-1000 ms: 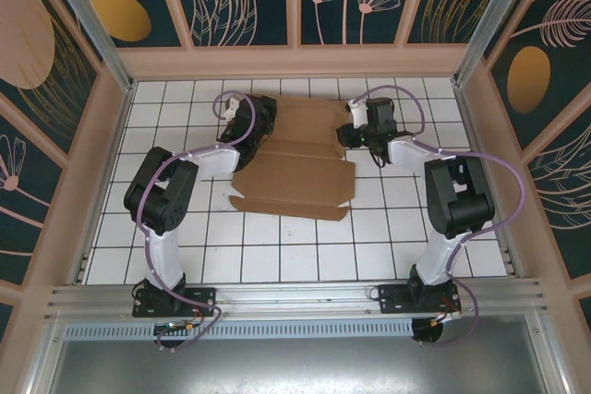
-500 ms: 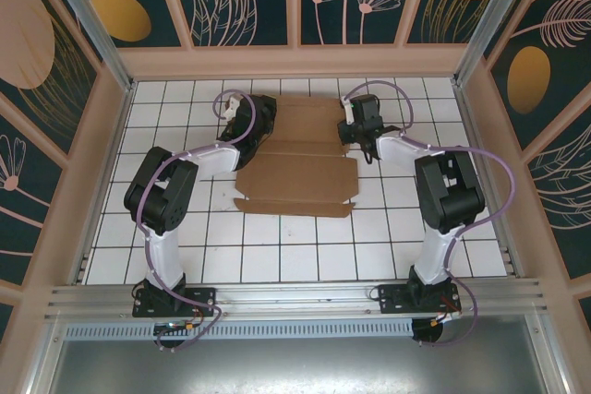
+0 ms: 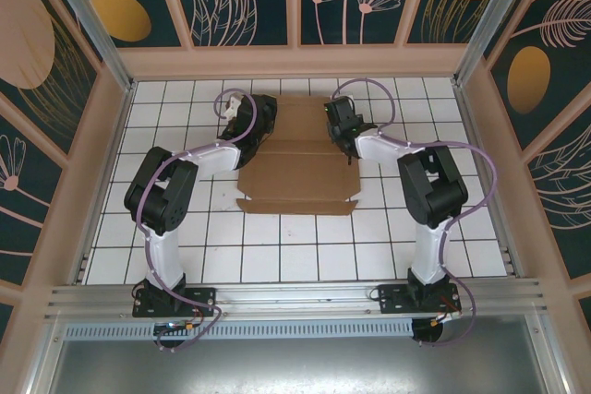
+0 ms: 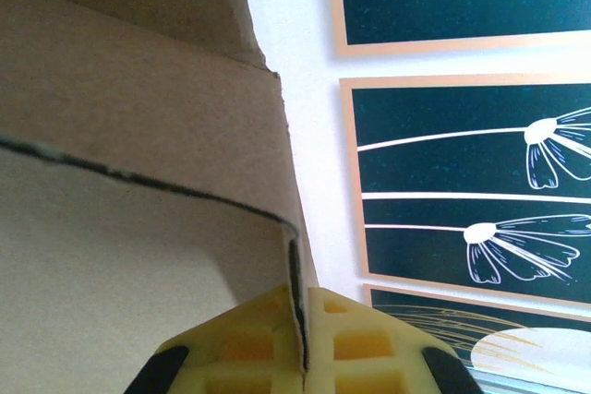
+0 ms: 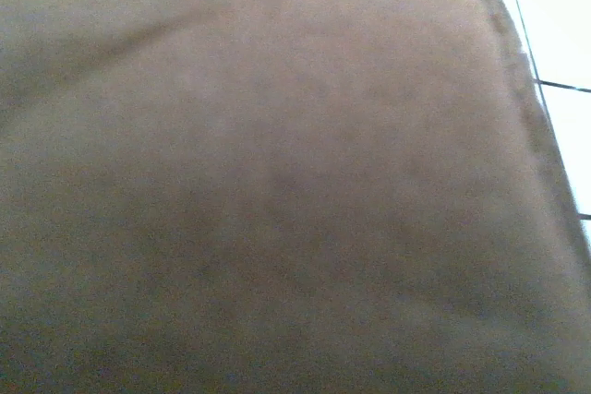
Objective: Fold the paper box
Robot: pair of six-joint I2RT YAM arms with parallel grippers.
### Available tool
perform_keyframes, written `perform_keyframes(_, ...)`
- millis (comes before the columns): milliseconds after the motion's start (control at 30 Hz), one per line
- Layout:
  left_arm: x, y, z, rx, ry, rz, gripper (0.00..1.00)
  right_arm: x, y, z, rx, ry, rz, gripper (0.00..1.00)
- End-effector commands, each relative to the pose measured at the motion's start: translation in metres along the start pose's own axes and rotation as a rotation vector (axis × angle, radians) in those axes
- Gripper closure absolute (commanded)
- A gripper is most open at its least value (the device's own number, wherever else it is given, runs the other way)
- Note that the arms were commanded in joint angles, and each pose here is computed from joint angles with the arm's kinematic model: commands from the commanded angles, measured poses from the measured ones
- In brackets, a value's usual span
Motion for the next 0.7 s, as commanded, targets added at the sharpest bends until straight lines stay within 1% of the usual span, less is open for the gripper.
perform_keyframes(0, 0.002, -0.02, 0.001, 0.068, 0.018, 0.009, 0.98, -0.027, -0.033, 0.013, 0.067, -0.189, -0.051, 1.0)
perform_keyframes(33, 0.001, -0.021, 0.001, 0.073, 0.011, 0.009, 0.95, -0.025, -0.033, 0.014, 0.065, -0.18, -0.055, 1.0)
perform_keyframes(67, -0.003, -0.022, -0.001, 0.081, -0.009, 0.012, 0.9, -0.024, -0.032, 0.015, 0.053, -0.173, -0.061, 1.0)
perform_keyframes(133, -0.012, -0.019, -0.006, 0.084, -0.044, 0.036, 0.75, -0.025, -0.027, 0.014, 0.026, -0.139, -0.061, 1.0)
perform_keyframes(167, -0.018, -0.016, -0.011, 0.078, -0.056, 0.062, 0.66, -0.025, -0.024, 0.014, 0.022, -0.112, -0.054, 1.0)
perform_keyframes(267, -0.04, -0.009, -0.03, 0.079, -0.105, 0.158, 0.48, -0.026, -0.016, 0.011, 0.023, -0.024, -0.013, 1.0)
perform_keyframes(333, -0.056, -0.009, -0.044, 0.103, -0.156, 0.237, 0.45, -0.024, -0.014, 0.009, 0.032, 0.033, -0.006, 1.0)
perform_keyframes(400, -0.074, -0.013, -0.061, 0.148, -0.221, 0.351, 0.46, -0.025, -0.008, 0.005, 0.025, 0.078, 0.003, 1.0)
perform_keyframes(467, -0.088, -0.011, -0.08, 0.167, -0.243, 0.455, 0.46, -0.027, -0.008, 0.003, 0.024, 0.11, 0.013, 1.0)
perform_keyframes(567, -0.086, 0.005, -0.106, 0.142, -0.174, 0.594, 0.47, -0.03, -0.01, 0.002, 0.011, 0.134, 0.019, 1.0)
perform_keyframes(633, -0.073, 0.025, -0.121, 0.109, -0.092, 0.64, 0.48, -0.031, -0.011, 0.0, -0.003, 0.14, 0.006, 1.0)
perform_keyframes(667, -0.059, 0.037, -0.127, 0.095, -0.026, 0.64, 0.48, -0.032, -0.01, -0.001, -0.009, 0.141, 0.002, 1.0)
Point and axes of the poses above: each hand's point on the last joint's axis, 136 mm out from that joint toward the fingers, its own z axis out along the fingers, its own x axis along the line the jaws close on, y = z × x, the point moved 1 cm from there along -z, back along the fingers, and after that the axes turned 14 degrees about z, right-handed, at the moved point
